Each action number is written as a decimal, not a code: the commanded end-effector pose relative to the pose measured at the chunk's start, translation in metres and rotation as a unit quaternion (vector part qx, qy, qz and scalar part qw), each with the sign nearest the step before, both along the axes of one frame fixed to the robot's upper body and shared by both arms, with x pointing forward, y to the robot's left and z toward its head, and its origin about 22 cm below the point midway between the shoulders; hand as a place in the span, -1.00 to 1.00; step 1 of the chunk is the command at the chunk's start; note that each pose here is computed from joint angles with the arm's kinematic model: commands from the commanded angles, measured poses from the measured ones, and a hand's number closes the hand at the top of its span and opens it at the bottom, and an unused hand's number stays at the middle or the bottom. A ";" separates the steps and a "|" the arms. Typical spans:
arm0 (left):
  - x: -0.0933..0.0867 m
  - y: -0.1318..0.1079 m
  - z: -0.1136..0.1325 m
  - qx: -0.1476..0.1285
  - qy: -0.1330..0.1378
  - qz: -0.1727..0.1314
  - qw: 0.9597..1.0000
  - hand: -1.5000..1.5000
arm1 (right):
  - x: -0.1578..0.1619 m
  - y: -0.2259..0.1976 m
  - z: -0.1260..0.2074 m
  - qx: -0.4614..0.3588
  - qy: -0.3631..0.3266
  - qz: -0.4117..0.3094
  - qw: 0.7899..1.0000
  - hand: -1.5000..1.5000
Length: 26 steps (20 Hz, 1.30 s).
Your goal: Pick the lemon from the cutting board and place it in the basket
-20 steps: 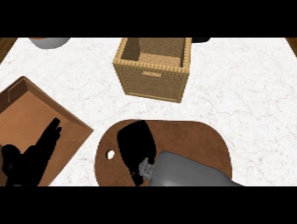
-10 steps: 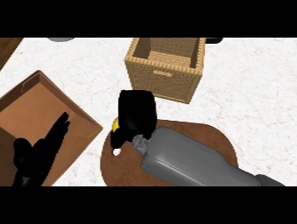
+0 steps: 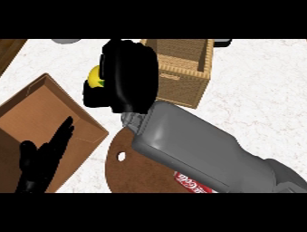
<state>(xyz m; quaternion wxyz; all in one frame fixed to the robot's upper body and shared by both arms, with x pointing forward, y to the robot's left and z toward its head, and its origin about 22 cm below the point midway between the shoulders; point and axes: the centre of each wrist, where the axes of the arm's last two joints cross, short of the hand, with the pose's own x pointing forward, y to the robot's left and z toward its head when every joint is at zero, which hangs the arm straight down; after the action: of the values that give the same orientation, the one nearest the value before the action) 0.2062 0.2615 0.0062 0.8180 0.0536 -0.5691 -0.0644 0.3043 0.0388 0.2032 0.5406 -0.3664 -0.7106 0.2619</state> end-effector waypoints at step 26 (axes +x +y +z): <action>-0.013 0.026 -0.030 -0.004 0.089 0.053 0.995 0.00 | 0.084 0.003 0.091 0.107 -0.008 -0.227 0.968 1.00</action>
<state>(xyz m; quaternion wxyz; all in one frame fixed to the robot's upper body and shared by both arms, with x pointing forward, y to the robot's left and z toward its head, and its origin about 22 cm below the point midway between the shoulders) 0.1952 0.2702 0.0064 0.8255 0.0655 -0.5590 -0.0420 0.3813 0.0441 0.2948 0.5547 -0.4643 -0.6833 0.0993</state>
